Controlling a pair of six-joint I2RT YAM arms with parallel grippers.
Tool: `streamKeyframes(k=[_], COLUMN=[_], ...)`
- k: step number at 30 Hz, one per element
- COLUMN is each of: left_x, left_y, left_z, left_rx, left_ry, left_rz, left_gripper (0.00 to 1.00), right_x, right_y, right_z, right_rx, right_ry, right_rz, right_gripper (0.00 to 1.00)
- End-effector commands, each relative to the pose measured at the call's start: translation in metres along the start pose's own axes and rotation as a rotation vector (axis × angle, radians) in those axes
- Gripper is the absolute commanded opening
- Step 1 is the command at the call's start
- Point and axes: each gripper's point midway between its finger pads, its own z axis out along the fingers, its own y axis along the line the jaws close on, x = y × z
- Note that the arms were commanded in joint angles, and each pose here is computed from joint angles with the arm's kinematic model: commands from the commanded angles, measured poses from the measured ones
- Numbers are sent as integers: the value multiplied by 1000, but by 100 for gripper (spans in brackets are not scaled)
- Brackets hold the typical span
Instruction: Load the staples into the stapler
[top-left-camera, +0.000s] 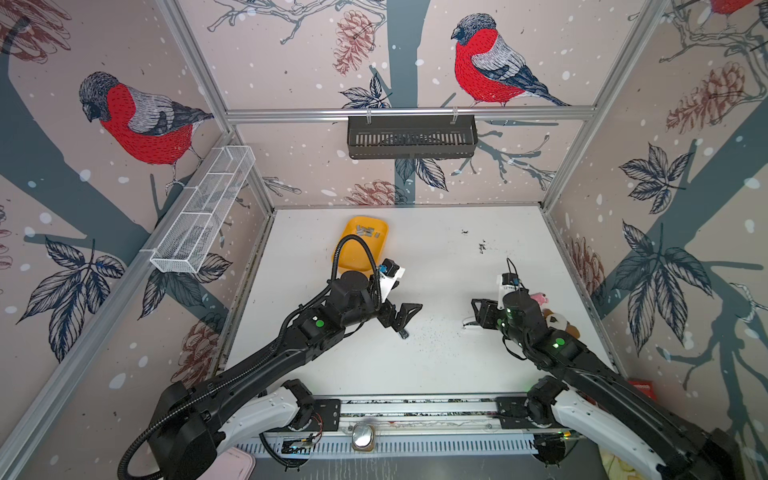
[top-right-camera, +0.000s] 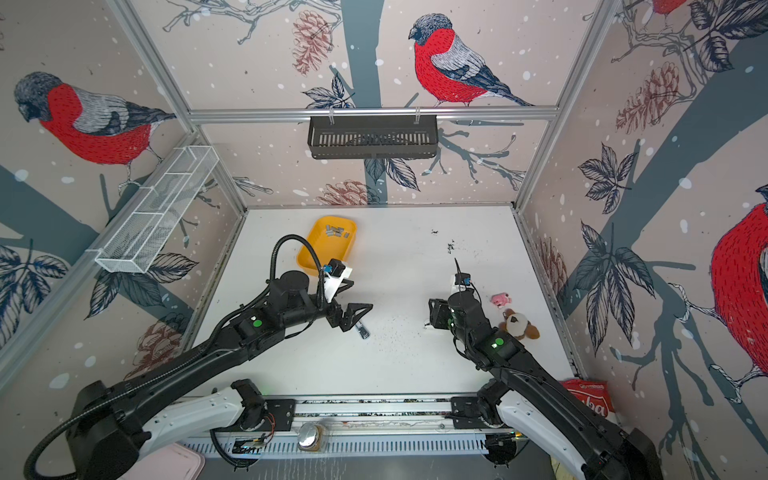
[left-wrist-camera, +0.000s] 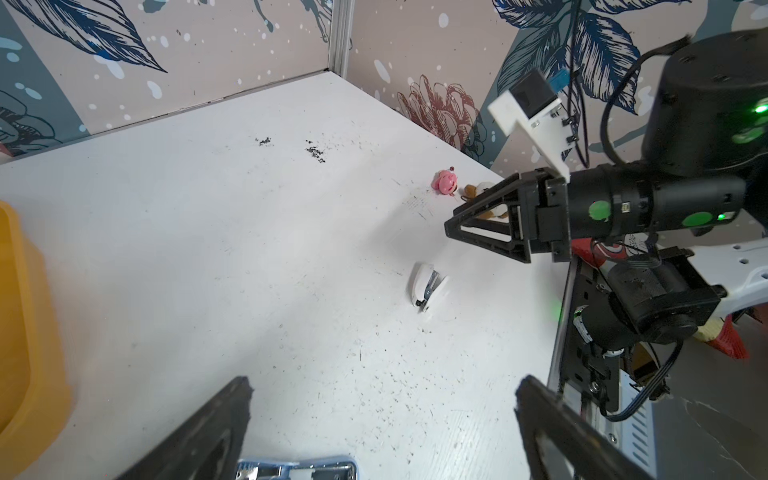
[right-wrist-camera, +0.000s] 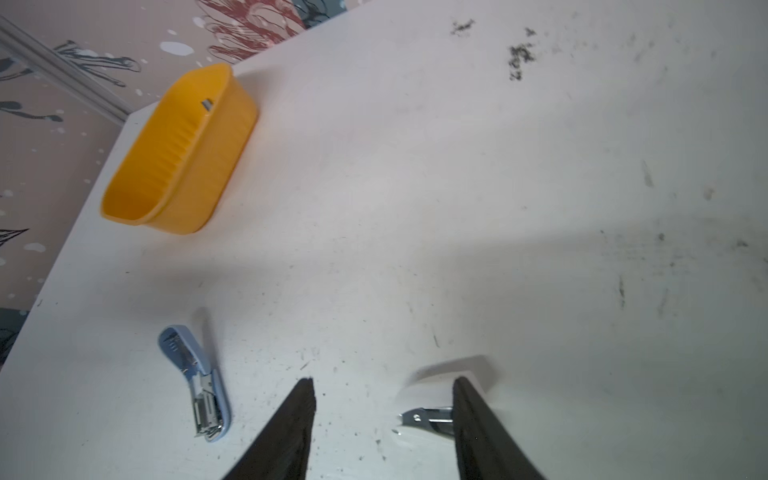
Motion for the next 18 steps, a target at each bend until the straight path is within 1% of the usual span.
streamKeyframes(k=[1, 3, 6, 10, 14, 18], left_x=[-10, -4, 4, 7, 10, 17], left_y=[-4, -2, -1, -3, -8, -8], left_z=[6, 11, 17, 25, 33, 40], left_rx=[30, 29, 38, 57, 91, 97], left_ry=[-30, -3, 24, 43, 47, 75], left_rz=[-24, -44, -73, -104, -106, -112], left_gripper=[99, 99, 99, 99, 99, 99], right_x=[13, 17, 24, 36, 52, 61], right_y=[2, -5, -12, -21, -36, -32], right_z=[7, 11, 15, 20, 23, 25], right_rx=[-90, -79, -62, -26, 37, 1], right_ry=[80, 96, 120, 155, 196, 232], right_rz=[93, 117, 136, 166, 229, 255], right_gripper=[55, 54, 49, 48, 48, 48])
